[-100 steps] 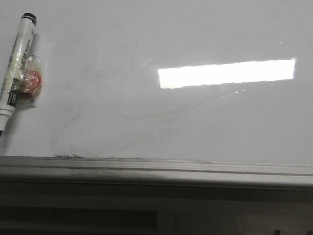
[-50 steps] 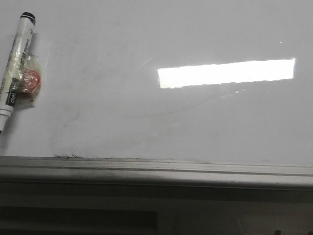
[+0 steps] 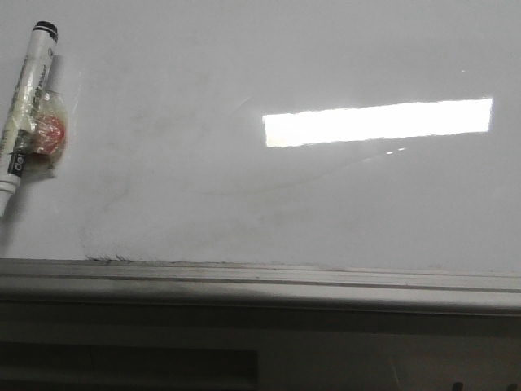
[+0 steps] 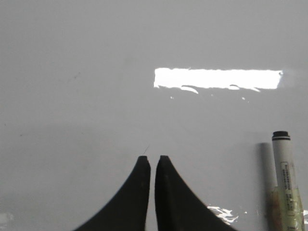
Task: Write number 2 on whiteboard
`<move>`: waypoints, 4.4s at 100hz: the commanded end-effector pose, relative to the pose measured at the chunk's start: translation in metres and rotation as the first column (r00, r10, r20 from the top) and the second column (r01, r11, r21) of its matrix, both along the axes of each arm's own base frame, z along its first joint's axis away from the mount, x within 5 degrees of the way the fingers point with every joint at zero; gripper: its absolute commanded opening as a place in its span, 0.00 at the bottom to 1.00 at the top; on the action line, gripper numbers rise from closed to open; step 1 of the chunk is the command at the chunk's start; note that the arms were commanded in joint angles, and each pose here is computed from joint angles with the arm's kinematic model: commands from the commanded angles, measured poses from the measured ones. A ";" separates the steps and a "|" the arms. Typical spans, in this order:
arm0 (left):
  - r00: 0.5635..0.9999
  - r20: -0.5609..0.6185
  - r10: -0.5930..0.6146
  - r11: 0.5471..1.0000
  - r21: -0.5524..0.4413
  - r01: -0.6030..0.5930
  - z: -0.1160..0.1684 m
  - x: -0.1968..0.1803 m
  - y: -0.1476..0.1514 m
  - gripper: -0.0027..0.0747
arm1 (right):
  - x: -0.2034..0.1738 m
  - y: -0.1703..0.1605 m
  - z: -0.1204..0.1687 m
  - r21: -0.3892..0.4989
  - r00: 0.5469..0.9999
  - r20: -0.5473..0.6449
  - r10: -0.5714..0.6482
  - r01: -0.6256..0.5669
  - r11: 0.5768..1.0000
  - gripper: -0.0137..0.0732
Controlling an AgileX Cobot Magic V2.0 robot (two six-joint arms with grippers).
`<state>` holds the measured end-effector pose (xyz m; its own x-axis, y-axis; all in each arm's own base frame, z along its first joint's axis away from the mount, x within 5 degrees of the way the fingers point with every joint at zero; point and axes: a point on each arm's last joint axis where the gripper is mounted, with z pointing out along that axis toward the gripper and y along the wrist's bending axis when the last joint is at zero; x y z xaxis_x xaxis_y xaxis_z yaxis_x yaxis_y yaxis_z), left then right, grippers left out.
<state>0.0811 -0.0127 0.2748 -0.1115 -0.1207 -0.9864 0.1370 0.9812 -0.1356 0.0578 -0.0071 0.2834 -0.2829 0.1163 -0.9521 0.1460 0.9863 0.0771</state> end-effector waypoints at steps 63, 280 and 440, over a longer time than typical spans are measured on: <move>0.950 0.066 -0.306 0.951 -0.017 0.308 -0.001 0.026 -0.042 0.60 | 0.004 0.000 -0.003 0.015 1.000 -0.018 0.006 -0.006 1.000 0.08; 0.619 -0.047 -0.784 0.559 0.381 0.736 -0.008 0.001 -0.114 0.01 | 0.055 0.181 0.049 -0.363 0.253 -0.080 0.964 -0.908 0.209 0.59; 0.600 -0.008 -0.800 0.485 0.579 0.655 -0.002 -0.004 -0.103 0.61 | 0.068 0.196 0.059 -0.309 0.311 -0.010 0.950 -0.905 0.293 0.07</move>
<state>0.0791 -0.1169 0.2504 0.2616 0.4880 -0.8327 0.8048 0.3660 0.4673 0.1136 0.1946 0.3265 0.0915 -0.3991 -0.9123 -0.9119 0.3345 -0.2378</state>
